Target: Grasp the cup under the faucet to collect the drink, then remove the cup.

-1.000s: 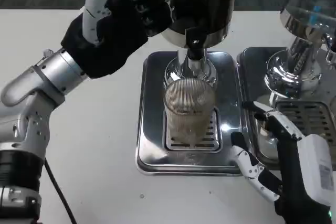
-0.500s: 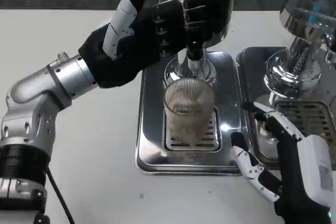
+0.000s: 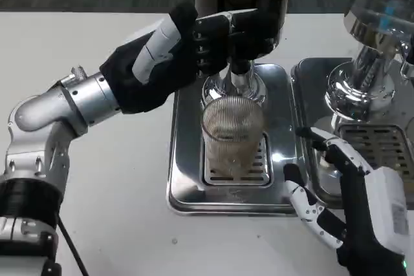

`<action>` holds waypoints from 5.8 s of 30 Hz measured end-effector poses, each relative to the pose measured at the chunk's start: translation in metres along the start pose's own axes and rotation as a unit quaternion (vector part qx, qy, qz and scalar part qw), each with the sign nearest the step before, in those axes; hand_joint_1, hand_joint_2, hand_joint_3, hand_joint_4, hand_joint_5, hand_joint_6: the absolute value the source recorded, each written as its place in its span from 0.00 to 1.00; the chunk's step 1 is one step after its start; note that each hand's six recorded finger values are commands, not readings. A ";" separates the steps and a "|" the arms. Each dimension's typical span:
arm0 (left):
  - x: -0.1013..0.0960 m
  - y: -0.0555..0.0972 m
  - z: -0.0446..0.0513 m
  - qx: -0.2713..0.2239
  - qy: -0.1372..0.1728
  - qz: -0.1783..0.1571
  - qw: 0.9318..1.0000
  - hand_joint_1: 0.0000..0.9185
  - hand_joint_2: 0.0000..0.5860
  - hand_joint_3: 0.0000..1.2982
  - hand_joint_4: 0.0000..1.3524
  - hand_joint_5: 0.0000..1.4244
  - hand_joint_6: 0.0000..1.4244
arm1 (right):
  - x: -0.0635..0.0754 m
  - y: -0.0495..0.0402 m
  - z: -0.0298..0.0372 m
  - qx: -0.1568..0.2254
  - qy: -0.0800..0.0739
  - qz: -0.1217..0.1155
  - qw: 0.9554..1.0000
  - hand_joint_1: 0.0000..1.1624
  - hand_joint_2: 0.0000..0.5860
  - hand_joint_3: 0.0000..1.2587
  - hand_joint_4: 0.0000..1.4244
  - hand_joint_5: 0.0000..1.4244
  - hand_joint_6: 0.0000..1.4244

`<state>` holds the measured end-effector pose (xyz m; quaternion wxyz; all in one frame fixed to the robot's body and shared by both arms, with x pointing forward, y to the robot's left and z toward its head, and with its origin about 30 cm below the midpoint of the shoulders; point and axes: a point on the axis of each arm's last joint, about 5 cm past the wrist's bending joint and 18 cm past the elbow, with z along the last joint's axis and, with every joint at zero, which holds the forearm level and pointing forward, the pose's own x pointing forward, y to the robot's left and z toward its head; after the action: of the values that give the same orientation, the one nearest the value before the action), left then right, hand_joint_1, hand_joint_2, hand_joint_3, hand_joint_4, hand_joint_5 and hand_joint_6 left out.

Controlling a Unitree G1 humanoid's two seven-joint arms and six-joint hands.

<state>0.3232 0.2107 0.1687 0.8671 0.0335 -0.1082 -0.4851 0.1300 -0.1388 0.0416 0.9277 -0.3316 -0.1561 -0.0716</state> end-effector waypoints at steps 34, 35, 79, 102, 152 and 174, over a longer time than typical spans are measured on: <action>-0.002 -0.005 -0.0035 0.125 -0.004 -0.003 0.992 0.00 0.09 0.10 0.05 0.07 0.00 | 0.004 -0.0033 -0.0011 0.010 0.002 -0.002 1.000 0.37 0.66 0.29 0.24 0.24 0.22; -0.002 -0.005 -0.0037 0.127 -0.003 -0.003 0.992 0.00 0.09 0.10 0.05 0.07 0.00 | 0.004 -0.0033 -0.0010 0.010 0.001 -0.002 1.000 0.37 0.66 0.29 0.24 0.24 0.21; -0.002 -0.008 0.0044 0.262 0.012 -0.033 0.964 0.00 0.12 0.11 0.05 0.07 0.00 | 0.019 -0.0143 -0.0042 0.061 0.015 0.049 0.997 0.48 0.41 0.11 0.07 0.08 0.12; -0.002 -0.010 0.0057 0.285 0.015 -0.038 0.958 0.00 0.12 0.11 0.05 0.06 0.00 | 0.042 -0.0166 0.0008 0.165 0.013 0.117 0.979 0.57 0.33 0.00 0.00 0.00 0.07; -0.004 -0.008 0.0092 0.302 0.022 -0.043 0.952 0.00 0.13 0.12 0.05 0.06 0.00 | 0.071 0.0035 -0.0036 0.207 0.032 0.180 0.961 0.58 0.35 0.00 0.00 0.00 0.07; -0.004 -0.008 0.0097 0.304 0.023 -0.045 0.951 0.00 0.13 0.13 0.05 0.06 0.00 | 0.074 0.0126 -0.0055 0.226 0.042 0.190 0.955 0.56 0.36 0.00 0.00 0.00 0.07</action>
<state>0.3123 0.2100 0.1762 0.7956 0.3113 -0.2289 -0.4666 0.2041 -0.1348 0.0552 0.9806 -0.1336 -0.0633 0.1289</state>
